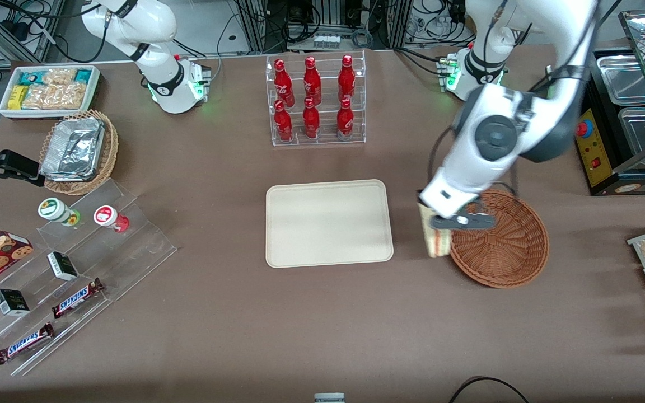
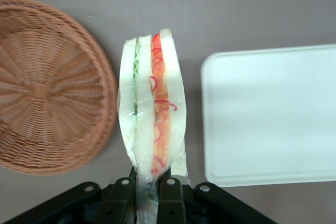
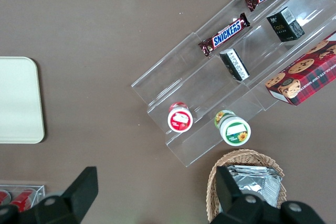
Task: Place sandwich from basket to tray
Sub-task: 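Lift the sandwich and carry it over the beige tray, then lower the sandwich onto the tray and open the left gripper, then raise the left gripper off the sandwich and withdraw it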
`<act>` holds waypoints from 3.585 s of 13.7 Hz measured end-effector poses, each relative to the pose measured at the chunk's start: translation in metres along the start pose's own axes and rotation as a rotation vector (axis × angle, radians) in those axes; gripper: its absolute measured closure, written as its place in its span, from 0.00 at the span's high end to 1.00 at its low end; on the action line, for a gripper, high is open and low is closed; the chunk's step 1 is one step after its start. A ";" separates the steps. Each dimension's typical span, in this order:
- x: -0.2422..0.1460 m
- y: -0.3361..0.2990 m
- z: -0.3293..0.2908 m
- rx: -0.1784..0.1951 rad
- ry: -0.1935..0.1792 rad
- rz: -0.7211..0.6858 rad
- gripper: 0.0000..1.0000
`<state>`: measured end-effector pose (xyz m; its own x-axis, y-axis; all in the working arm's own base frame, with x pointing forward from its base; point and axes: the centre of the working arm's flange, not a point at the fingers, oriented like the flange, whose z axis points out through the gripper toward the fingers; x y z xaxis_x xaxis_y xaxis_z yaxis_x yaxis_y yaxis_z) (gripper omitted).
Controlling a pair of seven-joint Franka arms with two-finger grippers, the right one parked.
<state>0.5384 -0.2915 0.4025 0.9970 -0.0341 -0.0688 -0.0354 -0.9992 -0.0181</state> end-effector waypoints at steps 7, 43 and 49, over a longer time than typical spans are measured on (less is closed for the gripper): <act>-0.033 0.150 0.037 -0.019 -0.024 0.039 0.15; -0.005 -0.021 -0.146 -0.025 -0.023 -0.139 1.00; -0.002 -0.088 -0.172 -0.020 -0.026 -0.127 1.00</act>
<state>0.5513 -0.2071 0.5762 0.9913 0.0929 -0.0931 0.0925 -0.9957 -0.0081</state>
